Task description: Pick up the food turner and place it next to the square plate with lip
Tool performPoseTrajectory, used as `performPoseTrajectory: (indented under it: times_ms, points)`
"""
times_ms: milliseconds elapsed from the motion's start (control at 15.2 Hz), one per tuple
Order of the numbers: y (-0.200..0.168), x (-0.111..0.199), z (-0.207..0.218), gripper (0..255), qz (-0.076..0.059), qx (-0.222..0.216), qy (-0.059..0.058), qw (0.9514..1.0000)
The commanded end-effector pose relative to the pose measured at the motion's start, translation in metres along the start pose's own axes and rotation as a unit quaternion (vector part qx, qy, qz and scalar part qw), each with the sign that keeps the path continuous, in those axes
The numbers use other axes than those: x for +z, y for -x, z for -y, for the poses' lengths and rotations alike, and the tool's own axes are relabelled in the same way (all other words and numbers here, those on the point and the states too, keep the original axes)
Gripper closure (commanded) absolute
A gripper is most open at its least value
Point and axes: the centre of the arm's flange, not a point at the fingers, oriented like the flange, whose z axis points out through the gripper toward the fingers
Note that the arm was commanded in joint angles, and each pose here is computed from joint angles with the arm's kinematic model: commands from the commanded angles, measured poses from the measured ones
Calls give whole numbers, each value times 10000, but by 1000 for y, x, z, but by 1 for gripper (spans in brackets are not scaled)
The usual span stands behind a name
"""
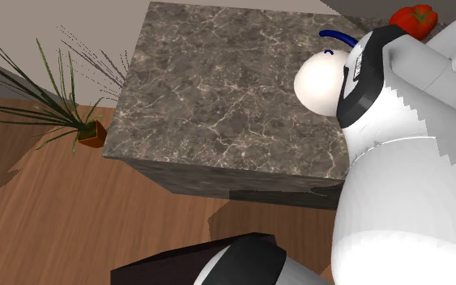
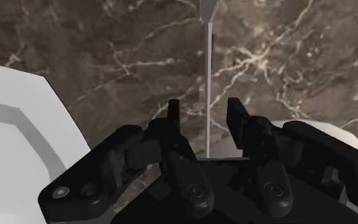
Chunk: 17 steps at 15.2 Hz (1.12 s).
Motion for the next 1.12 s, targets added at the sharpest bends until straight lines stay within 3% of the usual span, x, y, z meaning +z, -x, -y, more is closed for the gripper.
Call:
performPoseTrajectory:
  times_ms: [0, 264, 528, 1056]
  points:
    - [0, 2, 1, 0, 12, -5, -12, 10000]
    - [0, 2, 1, 0, 12, -6, -12, 10000]
    - [0, -48, 1, 0, 12, -6, -12, 10000]
    - [0, -48, 1, 0, 12, -6, -12, 10000]
